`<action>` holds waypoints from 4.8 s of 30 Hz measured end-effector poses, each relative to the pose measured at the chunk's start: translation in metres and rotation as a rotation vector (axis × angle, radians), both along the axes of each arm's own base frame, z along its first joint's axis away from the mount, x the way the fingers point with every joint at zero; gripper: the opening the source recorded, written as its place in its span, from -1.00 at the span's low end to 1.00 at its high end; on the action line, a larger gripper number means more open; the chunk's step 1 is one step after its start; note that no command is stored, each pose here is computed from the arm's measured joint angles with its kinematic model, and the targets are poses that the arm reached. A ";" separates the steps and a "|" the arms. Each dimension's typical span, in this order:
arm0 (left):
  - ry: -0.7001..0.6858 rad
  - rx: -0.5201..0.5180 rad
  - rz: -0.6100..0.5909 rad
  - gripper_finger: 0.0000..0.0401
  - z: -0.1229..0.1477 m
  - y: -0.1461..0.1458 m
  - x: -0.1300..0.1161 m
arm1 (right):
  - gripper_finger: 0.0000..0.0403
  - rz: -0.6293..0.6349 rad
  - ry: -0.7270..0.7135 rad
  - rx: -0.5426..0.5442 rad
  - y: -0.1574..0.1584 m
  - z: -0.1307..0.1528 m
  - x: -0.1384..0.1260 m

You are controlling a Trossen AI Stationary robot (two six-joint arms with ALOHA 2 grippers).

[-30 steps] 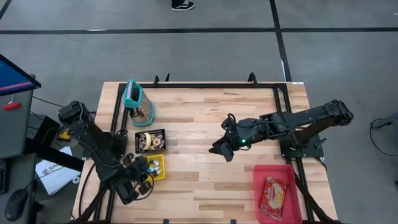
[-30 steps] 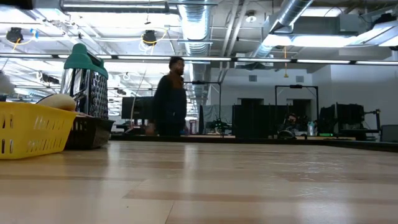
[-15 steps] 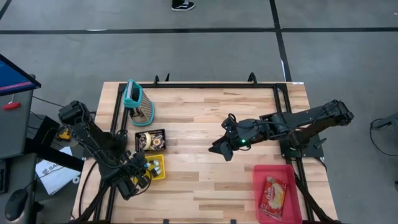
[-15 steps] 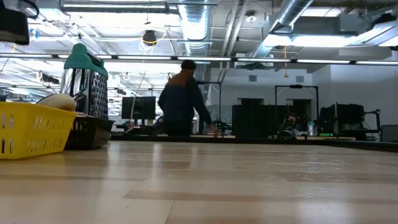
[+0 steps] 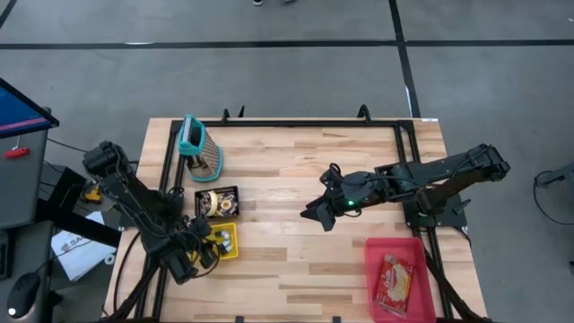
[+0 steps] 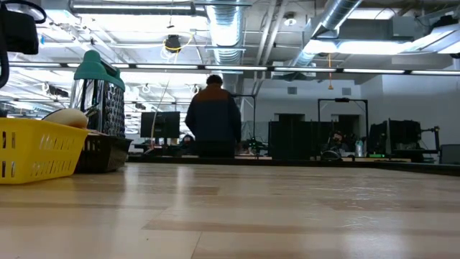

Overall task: Pick & Place Food Item
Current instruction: Return to Home Position

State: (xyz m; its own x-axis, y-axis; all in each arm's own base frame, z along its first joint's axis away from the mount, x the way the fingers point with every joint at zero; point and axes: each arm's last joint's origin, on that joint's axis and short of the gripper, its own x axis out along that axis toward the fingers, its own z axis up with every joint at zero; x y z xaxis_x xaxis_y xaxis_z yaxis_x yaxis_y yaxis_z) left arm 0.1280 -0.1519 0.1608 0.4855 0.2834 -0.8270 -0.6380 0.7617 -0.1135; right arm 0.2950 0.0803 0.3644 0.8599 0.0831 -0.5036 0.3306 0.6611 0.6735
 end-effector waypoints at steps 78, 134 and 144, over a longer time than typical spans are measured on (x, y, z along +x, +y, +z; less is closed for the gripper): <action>-1.138 0.287 -0.450 -0.49 0.027 0.157 -0.032 | 0.01 -0.197 -0.249 0.057 -0.037 0.022 0.017; -0.742 0.224 -0.455 -0.49 -0.013 0.158 -0.015 | 0.01 0.060 -0.571 -0.660 -0.065 -0.069 -0.161; -0.741 0.223 -0.455 -0.49 -0.013 0.158 -0.015 | 0.01 -0.152 -0.590 -0.707 -0.078 -0.141 -0.202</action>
